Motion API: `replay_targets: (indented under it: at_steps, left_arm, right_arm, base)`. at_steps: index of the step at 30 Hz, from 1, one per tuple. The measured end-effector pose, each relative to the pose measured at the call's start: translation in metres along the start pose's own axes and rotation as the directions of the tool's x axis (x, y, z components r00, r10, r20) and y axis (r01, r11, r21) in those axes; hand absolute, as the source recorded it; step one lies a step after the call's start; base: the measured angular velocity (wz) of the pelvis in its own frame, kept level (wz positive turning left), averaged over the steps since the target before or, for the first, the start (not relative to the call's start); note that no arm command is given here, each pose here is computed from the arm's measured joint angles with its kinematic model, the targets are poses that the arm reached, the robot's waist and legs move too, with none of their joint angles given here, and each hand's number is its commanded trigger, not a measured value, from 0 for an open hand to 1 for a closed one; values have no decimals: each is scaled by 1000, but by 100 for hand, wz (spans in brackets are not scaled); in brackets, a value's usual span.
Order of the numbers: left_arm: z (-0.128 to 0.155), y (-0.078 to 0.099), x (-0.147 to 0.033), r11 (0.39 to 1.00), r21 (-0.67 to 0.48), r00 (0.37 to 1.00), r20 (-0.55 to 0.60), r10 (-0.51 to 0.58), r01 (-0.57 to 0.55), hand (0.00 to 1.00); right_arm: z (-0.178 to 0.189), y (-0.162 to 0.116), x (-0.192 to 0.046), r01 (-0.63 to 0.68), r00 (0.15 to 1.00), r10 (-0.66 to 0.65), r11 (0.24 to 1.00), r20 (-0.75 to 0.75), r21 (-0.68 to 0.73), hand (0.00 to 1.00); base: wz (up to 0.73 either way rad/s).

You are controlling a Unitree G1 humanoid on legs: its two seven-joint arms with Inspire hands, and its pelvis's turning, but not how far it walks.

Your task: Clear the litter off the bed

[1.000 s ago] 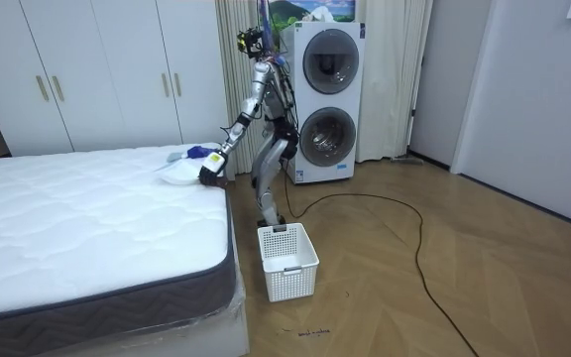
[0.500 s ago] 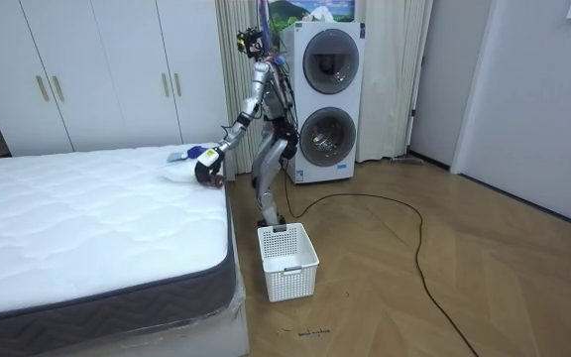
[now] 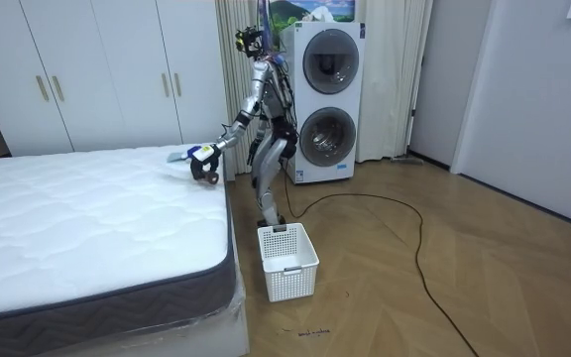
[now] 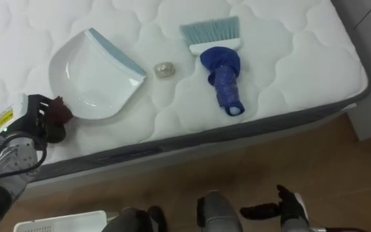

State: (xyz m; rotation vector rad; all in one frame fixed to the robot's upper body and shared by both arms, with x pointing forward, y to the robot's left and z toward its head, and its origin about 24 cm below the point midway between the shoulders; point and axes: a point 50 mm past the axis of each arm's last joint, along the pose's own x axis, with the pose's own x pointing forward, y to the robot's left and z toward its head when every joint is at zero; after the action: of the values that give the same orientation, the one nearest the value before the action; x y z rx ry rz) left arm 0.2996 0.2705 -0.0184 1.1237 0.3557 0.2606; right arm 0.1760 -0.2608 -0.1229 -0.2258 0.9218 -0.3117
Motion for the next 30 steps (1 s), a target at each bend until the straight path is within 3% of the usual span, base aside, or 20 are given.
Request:
replay_targets:
  at_steps: [20, 23, 30]
  left_arm:
    - [-18, -9, -12, 996, 46, 997, 6, -72, 72, 100]
    - [-28, -16, -19, 994, 57, 996, -18, -92, 93, 100]
    - [-33, -22, -25, 985, 94, 990, -17, -142, 143, 100]
  right_arm:
    - [69, -13, -2, 210, 943, -254, 956, 216, 207, 0]
    - [80, -16, -5, 255, 917, -314, 935, 245, 246, 0]
    - [111, -26, -18, 440, 769, -503, 864, 395, 243, 0]
  base:
    - [-2]
    - [-9]
    - [-9]
